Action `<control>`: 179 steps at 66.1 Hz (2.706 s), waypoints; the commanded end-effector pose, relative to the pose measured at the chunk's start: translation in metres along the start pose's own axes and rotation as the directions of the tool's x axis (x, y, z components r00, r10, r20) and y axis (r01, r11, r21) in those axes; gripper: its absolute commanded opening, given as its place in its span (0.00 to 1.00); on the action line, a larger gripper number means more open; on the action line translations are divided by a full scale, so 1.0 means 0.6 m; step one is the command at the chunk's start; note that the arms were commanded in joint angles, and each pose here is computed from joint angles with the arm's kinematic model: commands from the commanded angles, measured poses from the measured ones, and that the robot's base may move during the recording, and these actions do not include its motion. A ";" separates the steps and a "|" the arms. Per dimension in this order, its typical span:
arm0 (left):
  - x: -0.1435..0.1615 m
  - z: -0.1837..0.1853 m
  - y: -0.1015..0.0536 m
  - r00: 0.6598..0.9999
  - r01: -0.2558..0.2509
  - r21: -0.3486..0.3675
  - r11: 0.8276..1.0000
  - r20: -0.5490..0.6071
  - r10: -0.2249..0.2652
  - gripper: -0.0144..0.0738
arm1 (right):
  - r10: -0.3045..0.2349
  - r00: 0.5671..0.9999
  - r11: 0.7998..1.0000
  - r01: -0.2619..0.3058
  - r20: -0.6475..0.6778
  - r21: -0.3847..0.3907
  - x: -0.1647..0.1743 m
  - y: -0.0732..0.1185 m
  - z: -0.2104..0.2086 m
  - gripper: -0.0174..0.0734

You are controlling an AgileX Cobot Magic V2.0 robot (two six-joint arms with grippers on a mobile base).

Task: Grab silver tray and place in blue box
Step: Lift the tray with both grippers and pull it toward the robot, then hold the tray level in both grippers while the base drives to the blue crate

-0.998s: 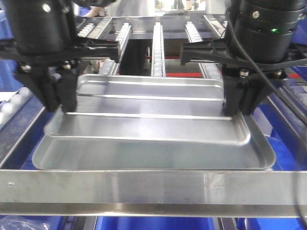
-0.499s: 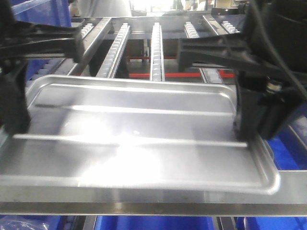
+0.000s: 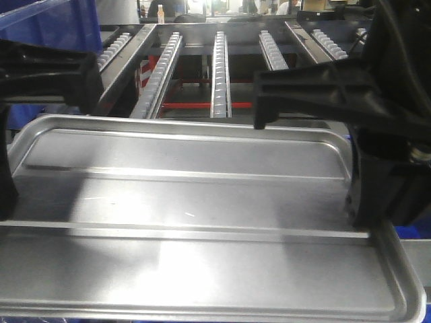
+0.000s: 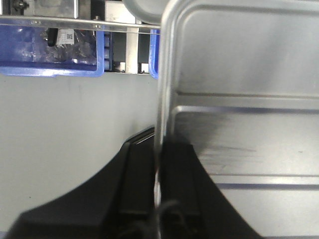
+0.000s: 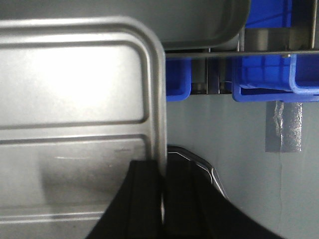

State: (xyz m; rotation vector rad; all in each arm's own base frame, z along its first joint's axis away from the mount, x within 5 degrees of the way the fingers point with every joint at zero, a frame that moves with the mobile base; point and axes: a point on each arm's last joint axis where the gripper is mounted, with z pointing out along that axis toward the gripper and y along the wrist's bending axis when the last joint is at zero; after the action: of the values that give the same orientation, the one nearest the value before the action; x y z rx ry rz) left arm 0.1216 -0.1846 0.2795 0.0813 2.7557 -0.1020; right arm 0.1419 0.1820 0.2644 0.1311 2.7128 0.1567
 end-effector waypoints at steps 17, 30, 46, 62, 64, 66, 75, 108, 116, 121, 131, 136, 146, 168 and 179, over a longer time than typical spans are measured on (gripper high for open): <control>-0.008 -0.024 -0.008 0.998 0.010 0.093 0.996 0.054 -0.015 0.15 | 0.002 0.998 0.996 0.004 0.066 -0.084 -0.013 0.008 -0.023 0.26; -0.008 -0.024 -0.008 0.998 0.010 0.093 0.996 0.054 -0.015 0.15 | 0.002 0.998 0.996 0.004 0.067 -0.085 -0.013 0.008 -0.023 0.26; -0.008 -0.024 -0.008 0.998 0.010 0.093 0.996 0.054 -0.015 0.15 | 0.002 0.998 0.996 0.004 0.067 -0.085 -0.013 0.008 -0.023 0.26; -0.008 -0.024 -0.008 0.998 0.010 0.093 0.996 0.054 -0.015 0.15 | 0.002 0.998 0.996 0.004 0.067 -0.085 -0.013 0.008 -0.023 0.26; -0.008 -0.024 -0.008 0.998 0.010 0.093 0.996 0.054 -0.015 0.15 | 0.002 0.998 0.996 0.004 0.067 -0.085 -0.013 0.008 -0.023 0.26; -0.008 -0.024 -0.008 0.998 0.010 0.093 0.996 0.054 -0.015 0.15 | 0.002 0.998 0.996 0.004 0.067 -0.085 -0.013 0.008 -0.023 0.26; -0.008 -0.024 -0.008 0.998 0.010 0.093 0.996 0.054 -0.015 0.15 | 0.002 0.998 0.996 0.004 0.067 -0.085 -0.013 0.008 -0.023 0.26; -0.008 -0.024 -0.008 0.998 0.010 0.093 0.996 0.054 -0.015 0.15 | 0.001 0.998 0.996 0.004 0.067 -0.084 -0.013 0.008 -0.023 0.26; -0.008 -0.024 -0.008 0.998 0.010 0.093 0.996 0.054 -0.015 0.15 | 0.001 0.998 0.996 0.004 0.067 -0.084 -0.013 0.008 -0.023 0.26; -0.008 -0.024 -0.008 0.998 0.010 0.093 0.996 0.054 -0.015 0.15 | 0.001 0.998 0.996 0.004 0.067 -0.084 -0.013 0.008 -0.023 0.26; -0.008 -0.024 -0.008 0.998 0.010 0.093 0.996 0.054 -0.015 0.15 | 0.001 0.998 0.996 0.004 0.067 -0.084 -0.013 0.008 -0.023 0.26; -0.008 -0.024 -0.008 0.998 0.010 0.093 0.996 0.054 -0.015 0.15 | 0.001 0.998 0.996 0.004 0.067 -0.084 -0.013 0.008 -0.023 0.26; -0.008 -0.024 -0.009 0.999 0.011 0.094 0.995 0.052 -0.016 0.15 | 0.001 0.998 0.996 0.004 0.067 -0.084 -0.013 0.008 -0.023 0.26; -0.008 -0.024 -0.009 0.999 0.011 0.094 0.995 0.052 -0.016 0.15 | -0.001 0.998 0.997 0.007 0.070 -0.083 -0.014 0.007 -0.023 0.26; -0.008 -0.024 -0.009 0.999 0.011 0.094 0.995 0.052 -0.016 0.15 | -0.001 0.997 0.997 0.007 0.071 -0.082 -0.014 0.007 -0.023 0.26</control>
State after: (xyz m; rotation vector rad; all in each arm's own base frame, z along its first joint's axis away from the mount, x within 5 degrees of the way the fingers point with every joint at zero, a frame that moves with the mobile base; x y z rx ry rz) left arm 0.1217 -0.1842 0.2802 0.0821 2.7513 -0.1028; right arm 0.1419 0.1817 0.2651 0.1323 2.7057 0.1574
